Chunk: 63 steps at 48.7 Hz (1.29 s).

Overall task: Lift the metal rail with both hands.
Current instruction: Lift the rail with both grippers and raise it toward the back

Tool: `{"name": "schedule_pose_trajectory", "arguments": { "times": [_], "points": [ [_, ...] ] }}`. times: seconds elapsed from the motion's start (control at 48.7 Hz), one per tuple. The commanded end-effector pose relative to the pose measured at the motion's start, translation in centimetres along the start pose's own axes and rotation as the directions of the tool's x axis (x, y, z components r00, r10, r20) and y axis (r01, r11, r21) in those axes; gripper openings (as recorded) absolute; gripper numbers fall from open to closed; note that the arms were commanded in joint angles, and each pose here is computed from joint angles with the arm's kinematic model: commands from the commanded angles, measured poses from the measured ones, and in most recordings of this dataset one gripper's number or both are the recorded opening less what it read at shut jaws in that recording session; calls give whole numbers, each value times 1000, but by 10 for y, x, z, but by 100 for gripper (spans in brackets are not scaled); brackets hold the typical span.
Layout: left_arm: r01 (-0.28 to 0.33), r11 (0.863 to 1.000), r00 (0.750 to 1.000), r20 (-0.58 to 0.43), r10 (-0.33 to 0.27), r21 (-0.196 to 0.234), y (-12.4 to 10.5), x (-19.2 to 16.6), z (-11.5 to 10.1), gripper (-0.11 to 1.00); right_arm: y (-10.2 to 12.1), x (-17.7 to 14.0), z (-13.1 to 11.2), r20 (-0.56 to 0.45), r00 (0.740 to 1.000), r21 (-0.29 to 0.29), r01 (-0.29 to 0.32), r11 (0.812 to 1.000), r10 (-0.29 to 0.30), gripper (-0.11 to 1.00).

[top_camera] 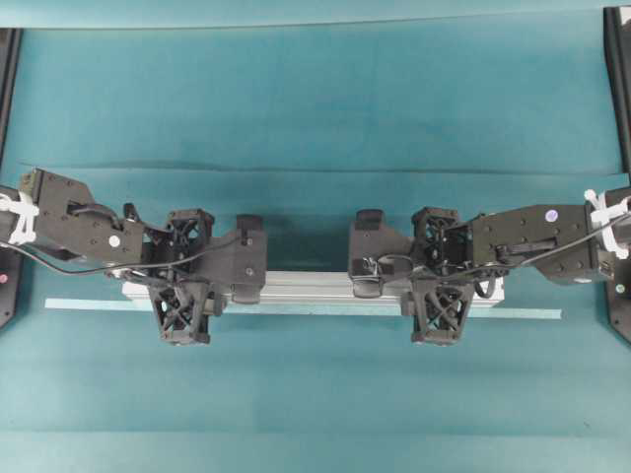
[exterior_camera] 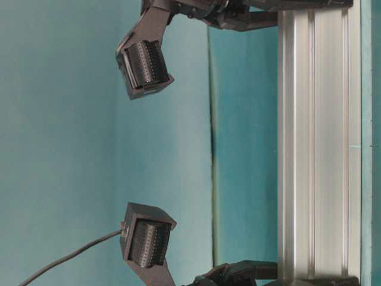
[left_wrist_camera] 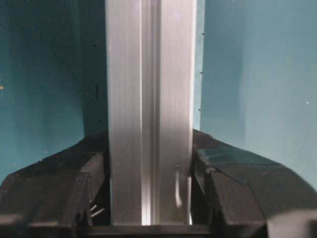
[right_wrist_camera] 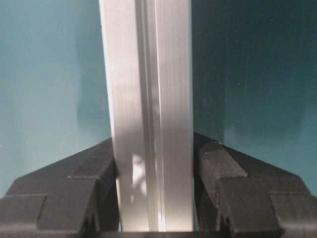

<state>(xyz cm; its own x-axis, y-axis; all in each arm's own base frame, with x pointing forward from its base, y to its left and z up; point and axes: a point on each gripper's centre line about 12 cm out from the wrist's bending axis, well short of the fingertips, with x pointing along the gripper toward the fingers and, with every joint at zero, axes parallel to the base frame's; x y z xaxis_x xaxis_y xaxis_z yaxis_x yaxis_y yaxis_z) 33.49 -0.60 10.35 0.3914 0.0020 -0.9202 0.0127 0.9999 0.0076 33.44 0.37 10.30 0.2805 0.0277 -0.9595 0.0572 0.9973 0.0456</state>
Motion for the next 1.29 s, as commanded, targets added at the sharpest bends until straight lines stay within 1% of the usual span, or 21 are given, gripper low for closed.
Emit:
{"name": "schedule_pose_trajectory", "arguments": {
  "times": [0.0,0.062,0.226,0.37,0.534,0.74,1.068,1.171,1.274],
  "points": [
    [6,1000,1000,29,-6,4,-3,-6,6,36,-1,1,0,-5,1000,-1,1,1000,-1,39],
    [4,1000,999,32,-5,8,-3,-6,7,36,-1,1,0,-3,1000,-1,1,1000,-1,39],
    [4,1000,998,55,-4,0,-3,-13,15,36,-3,-4,4,10,1000,9,2,1000,-2,39],
    [3,1000,997,74,-3,2,-2,-25,21,36,-3,-16,11,25,1000,12,1,1000,-1,39],
    [-1,1000,996,86,1,-2,0,-42,25,36,-2,-32,17,13,1000,14,-2,1000,2,39],
    [0,1000,994,107,1,-8,1,-63,32,36,0,-59,27,15,1000,20,-7,1000,6,39],
    [-8,1000,996,87,9,-11,4,-107,43,36,1,-109,38,11,1000,17,-11,1000,11,39],
    [-11,1000,995,96,13,-20,6,-126,46,36,0,-120,40,-3,1000,19,-11,1000,11,39],
    [-13,999,993,117,17,-37,9,-144,49,36,0,-131,42,-17,1000,21,-11,1000,11,39]
  ]
}}
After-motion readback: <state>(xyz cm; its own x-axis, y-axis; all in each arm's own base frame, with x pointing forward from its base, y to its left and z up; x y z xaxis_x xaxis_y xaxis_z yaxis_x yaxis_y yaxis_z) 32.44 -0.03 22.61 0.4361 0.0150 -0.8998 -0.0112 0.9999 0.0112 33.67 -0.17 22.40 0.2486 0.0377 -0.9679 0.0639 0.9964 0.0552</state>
